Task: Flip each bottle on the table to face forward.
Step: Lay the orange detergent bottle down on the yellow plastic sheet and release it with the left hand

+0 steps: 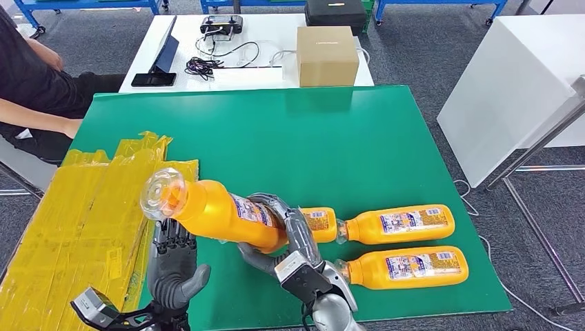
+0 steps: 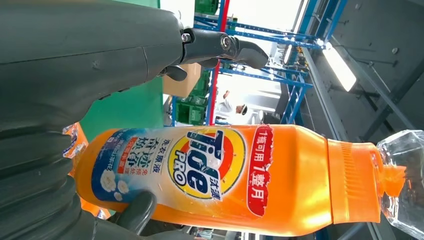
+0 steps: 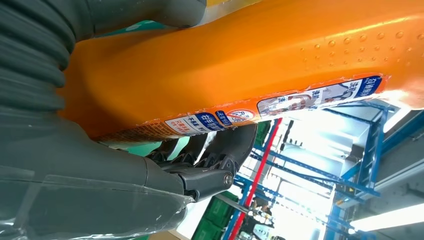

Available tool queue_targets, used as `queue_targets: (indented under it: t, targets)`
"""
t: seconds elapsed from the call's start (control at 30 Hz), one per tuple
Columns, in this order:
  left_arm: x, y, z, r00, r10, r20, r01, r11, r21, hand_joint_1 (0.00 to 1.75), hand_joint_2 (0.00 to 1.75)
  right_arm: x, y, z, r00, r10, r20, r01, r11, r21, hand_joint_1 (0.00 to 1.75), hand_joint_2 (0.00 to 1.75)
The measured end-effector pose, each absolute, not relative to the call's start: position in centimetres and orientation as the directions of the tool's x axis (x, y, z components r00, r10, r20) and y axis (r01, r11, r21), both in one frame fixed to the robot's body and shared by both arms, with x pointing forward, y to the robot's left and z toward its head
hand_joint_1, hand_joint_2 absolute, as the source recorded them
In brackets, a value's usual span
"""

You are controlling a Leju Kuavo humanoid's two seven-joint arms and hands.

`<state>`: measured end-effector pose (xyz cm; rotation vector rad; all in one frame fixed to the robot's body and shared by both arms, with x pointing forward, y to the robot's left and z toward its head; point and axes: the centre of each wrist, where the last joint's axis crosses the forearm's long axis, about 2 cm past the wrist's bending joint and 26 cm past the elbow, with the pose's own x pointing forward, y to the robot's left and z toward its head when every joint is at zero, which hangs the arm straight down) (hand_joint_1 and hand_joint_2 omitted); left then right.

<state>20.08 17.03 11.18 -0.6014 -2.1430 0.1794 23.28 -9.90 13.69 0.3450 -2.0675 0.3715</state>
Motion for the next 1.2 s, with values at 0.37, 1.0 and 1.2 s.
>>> queue_targets:
  t: [0.37, 1.0, 1.2]
  targets:
    - [20.1, 17.1, 11.2, -0.497, 0.481, 0.722, 0.357, 0.872, -0.335, 0.00, 1.75, 23.3, -9.7, 13.6, -0.477, -0.074, 0.876, -0.405, 0.903, -0.144, 1.75, 1.75]
    - [20.3, 17.8, 12.2, -0.532, 0.477, 0.700, 0.383, 0.872, -0.303, 0.00, 1.75, 24.2, -1.5, 11.0, -0.426, 0.224, 0.877, -0.585, 0.671, -0.455, 1.75, 1.75]
    - [20.3, 18.0, 12.2, -0.534, 0.477, 0.698, 0.385, 0.872, -0.301, 0.00, 1.75, 24.2, -1.3, 10.5, -0.426, 0.237, 0.873, -0.600, 0.649, -0.468, 1.74, 1.75]
